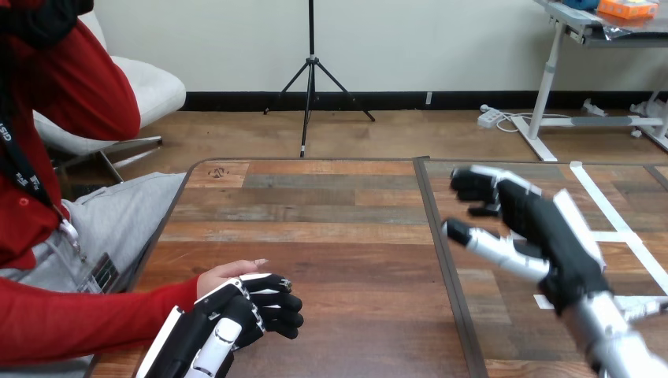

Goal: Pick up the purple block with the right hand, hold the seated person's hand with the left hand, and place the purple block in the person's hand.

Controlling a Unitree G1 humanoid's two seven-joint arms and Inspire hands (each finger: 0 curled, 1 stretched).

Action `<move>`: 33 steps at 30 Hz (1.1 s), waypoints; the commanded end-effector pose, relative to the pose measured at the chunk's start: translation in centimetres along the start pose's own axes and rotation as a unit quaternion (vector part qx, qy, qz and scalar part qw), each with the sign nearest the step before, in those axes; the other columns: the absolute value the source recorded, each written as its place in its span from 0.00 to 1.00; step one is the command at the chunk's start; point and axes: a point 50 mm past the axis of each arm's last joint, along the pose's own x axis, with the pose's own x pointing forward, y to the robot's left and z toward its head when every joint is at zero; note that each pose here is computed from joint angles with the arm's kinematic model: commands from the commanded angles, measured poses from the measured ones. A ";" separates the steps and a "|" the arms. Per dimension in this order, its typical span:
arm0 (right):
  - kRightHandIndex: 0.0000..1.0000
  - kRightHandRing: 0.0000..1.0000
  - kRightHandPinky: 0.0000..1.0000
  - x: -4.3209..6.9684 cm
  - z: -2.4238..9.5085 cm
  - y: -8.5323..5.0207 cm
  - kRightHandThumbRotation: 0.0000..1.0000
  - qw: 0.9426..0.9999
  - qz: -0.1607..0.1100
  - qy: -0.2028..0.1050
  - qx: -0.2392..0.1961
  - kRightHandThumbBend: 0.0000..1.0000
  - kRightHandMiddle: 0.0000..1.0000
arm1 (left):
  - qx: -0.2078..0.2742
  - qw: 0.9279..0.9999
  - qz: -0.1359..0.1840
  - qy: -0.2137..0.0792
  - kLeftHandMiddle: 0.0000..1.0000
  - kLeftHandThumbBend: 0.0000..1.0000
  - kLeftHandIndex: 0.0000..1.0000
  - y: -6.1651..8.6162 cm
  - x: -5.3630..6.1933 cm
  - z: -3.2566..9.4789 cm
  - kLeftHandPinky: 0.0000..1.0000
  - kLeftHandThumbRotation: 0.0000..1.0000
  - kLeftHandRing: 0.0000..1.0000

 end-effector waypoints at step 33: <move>0.89 0.90 0.78 8.4 0.7 -7.6 0.50 0.948 -0.042 0.133 -0.286 0.94 0.89 | 0.048 0.996 -0.042 -0.062 0.60 0.58 0.62 1.1 2.8 2.8 0.52 0.75 0.57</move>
